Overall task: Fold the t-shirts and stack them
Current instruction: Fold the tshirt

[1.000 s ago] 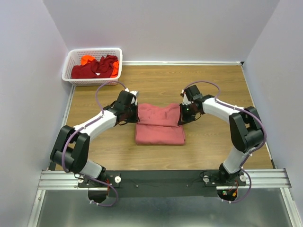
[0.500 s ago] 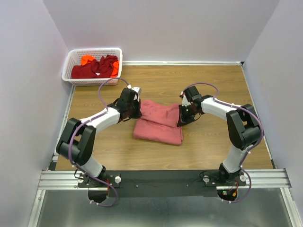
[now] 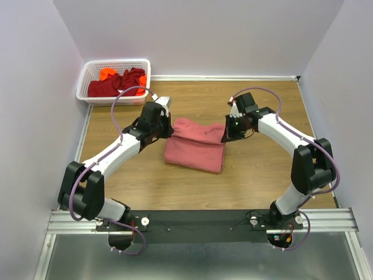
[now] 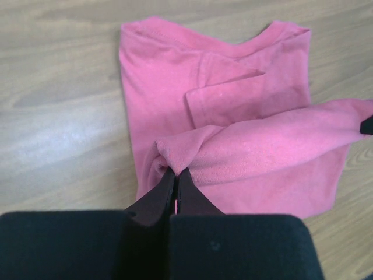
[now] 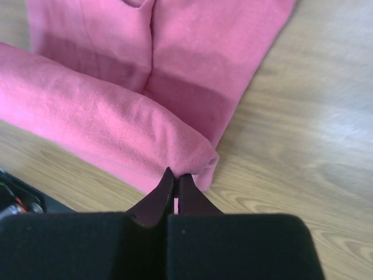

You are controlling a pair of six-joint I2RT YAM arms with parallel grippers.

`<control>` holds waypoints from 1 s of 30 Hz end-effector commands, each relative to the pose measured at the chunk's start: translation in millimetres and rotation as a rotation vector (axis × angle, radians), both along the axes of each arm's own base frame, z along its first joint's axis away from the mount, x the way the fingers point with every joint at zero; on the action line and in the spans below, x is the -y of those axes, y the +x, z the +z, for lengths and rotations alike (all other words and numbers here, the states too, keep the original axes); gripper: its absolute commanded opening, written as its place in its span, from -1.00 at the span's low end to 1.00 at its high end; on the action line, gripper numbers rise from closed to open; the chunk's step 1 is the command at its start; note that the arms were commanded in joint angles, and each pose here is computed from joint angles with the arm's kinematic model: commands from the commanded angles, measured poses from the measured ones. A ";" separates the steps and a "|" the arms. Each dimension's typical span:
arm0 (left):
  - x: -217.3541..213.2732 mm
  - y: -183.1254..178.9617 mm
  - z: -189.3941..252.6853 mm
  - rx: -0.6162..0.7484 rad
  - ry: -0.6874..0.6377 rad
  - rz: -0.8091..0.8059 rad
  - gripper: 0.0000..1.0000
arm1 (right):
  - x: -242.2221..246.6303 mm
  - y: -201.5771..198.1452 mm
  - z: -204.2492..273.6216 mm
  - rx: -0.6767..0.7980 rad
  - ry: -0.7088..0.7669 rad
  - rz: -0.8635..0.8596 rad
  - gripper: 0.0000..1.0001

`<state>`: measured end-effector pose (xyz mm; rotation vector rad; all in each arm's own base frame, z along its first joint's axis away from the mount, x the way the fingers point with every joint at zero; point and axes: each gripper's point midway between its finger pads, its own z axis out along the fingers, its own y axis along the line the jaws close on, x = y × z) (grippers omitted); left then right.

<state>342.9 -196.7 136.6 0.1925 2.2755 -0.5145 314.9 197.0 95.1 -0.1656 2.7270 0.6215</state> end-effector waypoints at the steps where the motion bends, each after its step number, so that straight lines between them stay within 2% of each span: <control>1: -0.7 29.5 2.1 0.084 0.032 0.019 -1.00 | 14.0 10.3 -9.0 -0.054 -0.020 -0.020 -0.99; 3: 2.7 41.7 -22.9 0.048 0.042 0.015 -1.00 | 17.5 18.6 -30.7 -0.096 -0.042 -0.021 -0.99; 4: 5.0 54.6 -20.3 0.069 0.028 0.013 -1.00 | 17.3 25.7 -35.6 -0.087 -0.038 -0.016 -0.99; 5: 5.2 61.1 -37.8 0.038 0.045 0.017 -1.00 | 16.5 32.1 -39.5 -0.078 -0.043 -0.017 -0.99; 12: -4.2 93.5 -41.1 0.044 0.001 0.120 -1.00 | 21.7 70.2 -51.6 -0.012 -0.086 -0.031 -0.99; 20: -9.7 67.4 -78.1 -0.055 -0.062 0.198 -1.00 | 9.1 84.6 -19.7 0.057 -0.014 -0.021 -0.99; 25: -8.4 59.7 -103.9 -0.123 -0.068 0.210 -1.00 | 4.3 101.0 2.0 0.159 0.018 -0.025 -0.99; 30: -9.5 61.9 -104.6 -0.123 -0.067 0.221 -1.00 | 3.4 108.3 -19.6 0.161 0.013 -0.035 -0.99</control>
